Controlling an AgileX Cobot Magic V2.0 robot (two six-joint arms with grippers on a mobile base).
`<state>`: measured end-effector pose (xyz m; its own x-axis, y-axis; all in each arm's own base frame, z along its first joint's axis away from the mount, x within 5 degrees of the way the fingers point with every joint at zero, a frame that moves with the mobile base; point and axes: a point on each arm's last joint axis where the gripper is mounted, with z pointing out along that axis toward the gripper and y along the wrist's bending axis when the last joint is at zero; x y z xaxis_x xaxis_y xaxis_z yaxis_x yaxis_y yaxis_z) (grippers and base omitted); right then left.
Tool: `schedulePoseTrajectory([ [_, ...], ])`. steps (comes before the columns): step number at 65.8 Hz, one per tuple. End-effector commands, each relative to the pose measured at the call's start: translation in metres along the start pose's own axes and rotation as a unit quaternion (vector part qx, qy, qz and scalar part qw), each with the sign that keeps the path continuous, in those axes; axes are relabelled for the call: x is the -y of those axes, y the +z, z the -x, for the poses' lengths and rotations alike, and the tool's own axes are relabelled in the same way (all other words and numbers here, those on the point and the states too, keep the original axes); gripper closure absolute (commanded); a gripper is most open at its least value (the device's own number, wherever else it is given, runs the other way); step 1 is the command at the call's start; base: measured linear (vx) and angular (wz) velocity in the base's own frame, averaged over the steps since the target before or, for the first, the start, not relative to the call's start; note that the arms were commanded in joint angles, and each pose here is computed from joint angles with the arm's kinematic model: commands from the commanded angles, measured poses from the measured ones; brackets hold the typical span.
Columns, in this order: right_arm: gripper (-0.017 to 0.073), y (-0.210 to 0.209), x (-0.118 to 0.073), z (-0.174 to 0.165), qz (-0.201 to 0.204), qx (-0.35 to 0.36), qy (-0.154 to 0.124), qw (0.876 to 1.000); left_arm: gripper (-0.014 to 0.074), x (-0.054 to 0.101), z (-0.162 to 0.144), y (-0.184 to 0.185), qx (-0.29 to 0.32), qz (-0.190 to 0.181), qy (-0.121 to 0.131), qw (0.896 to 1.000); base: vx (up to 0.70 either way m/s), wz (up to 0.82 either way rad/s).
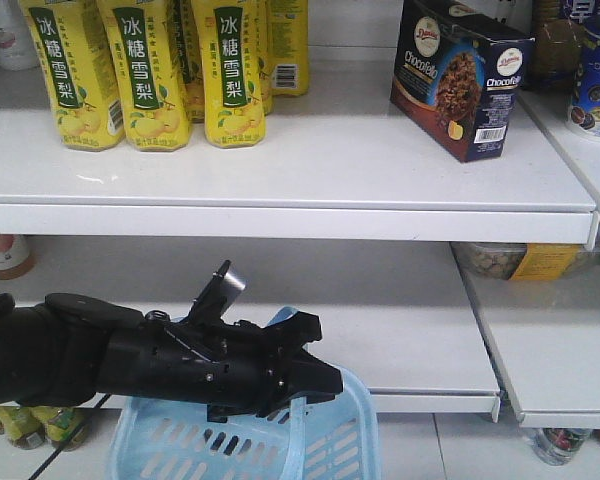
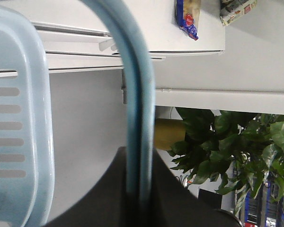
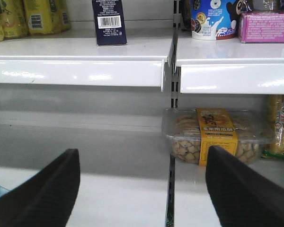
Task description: Left arm holds basket, right arm returns cookies
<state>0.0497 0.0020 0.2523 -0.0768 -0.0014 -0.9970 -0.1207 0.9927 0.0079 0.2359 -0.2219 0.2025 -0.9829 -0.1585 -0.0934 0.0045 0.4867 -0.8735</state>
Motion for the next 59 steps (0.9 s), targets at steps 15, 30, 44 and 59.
schedulePoseTrajectory([
  [15,0.0124,-0.0017,-0.0025,0.0171,0.012,0.059,-0.006,0.998,0.0600,0.0236,0.0015,-0.0101,0.009,-0.047,0.015,0.999,0.00,0.00],
  [30,0.0521,-0.0020,-0.0033,0.0198,0.017,0.074,-0.005,0.997,0.0600,0.0236,0.0015,-0.0101,0.009,-0.047,0.015,0.999,0.00,0.00],
  [44,0.0568,-0.0032,-0.0053,0.0258,0.028,0.107,-0.003,0.994,0.0600,0.0236,0.0015,-0.0101,0.009,-0.047,0.015,0.999,0.00,0.00],
  [59,0.0568,-0.0033,-0.0054,0.0260,0.028,0.109,-0.005,0.994,0.0600,0.0236,0.0015,-0.0101,0.009,-0.047,0.015,0.999,0.00,0.00],
])
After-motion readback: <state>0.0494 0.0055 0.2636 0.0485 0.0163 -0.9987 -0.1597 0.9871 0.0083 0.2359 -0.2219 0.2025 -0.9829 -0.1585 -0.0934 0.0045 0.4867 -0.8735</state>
